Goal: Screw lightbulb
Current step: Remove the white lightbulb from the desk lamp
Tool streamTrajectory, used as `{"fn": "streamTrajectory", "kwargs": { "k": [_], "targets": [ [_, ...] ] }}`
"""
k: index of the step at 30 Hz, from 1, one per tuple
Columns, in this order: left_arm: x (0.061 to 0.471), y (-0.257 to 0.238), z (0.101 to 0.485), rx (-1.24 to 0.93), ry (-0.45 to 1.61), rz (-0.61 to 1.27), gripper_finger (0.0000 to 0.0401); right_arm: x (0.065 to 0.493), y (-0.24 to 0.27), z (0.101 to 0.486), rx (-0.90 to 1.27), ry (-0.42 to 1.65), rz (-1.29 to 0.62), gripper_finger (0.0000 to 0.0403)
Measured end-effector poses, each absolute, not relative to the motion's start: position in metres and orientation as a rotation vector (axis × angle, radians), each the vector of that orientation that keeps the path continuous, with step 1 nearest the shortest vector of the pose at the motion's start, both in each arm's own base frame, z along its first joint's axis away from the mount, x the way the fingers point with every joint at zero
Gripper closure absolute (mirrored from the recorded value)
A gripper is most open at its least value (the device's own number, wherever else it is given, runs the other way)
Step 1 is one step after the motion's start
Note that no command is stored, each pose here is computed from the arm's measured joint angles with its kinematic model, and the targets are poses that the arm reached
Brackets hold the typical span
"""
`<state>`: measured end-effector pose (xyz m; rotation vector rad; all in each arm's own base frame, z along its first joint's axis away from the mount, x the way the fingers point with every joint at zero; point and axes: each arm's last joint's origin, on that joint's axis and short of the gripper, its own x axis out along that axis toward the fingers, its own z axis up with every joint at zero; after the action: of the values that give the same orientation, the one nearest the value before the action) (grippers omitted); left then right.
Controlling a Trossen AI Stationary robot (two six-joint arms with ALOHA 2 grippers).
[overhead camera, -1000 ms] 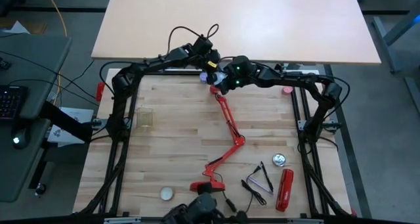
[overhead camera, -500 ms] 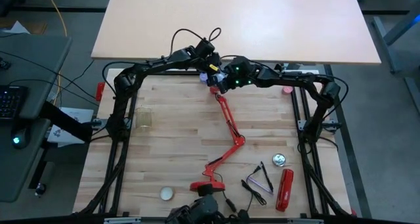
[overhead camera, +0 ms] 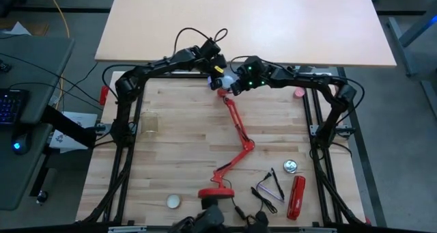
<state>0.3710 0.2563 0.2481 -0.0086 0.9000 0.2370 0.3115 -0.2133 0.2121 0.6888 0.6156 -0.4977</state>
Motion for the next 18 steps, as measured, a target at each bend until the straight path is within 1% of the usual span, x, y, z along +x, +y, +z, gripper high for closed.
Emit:
{"fn": "streamTrajectory", "kwargs": {
  "k": [2, 7, 11, 13, 15, 18],
  "targets": [
    [0.369, 0.254, 0.251, -0.051, 0.891, 0.227, 0.0401, 0.307, -0.219, 0.212, 0.682, 0.617, -0.531, 0.0403],
    [0.374, 0.238, 0.251, -0.183, 0.862, 0.072, 0.0401, 0.299, -0.234, 0.217, 0.644, 0.56, -0.646, 0.0403],
    [0.382, 0.224, 0.25, -0.198, 0.856, 0.008, 0.0401, 0.293, -0.245, 0.221, 0.638, 0.505, -0.668, 0.0403],
    [0.383, 0.218, 0.256, -0.185, 0.847, 0.002, 0.0401, 0.285, -0.249, 0.224, 0.645, 0.51, -0.684, 0.0403],
    [0.38, 0.217, 0.27, -0.153, 0.807, 0.013, 0.0401, 0.276, -0.252, 0.232, 0.636, 0.515, -0.698, 0.0403],
    [0.37, 0.228, 0.295, -0.049, 0.729, 0.124, 0.0401, 0.263, -0.251, 0.243, 0.628, 0.531, -0.684, 0.0403]
  ]
}}
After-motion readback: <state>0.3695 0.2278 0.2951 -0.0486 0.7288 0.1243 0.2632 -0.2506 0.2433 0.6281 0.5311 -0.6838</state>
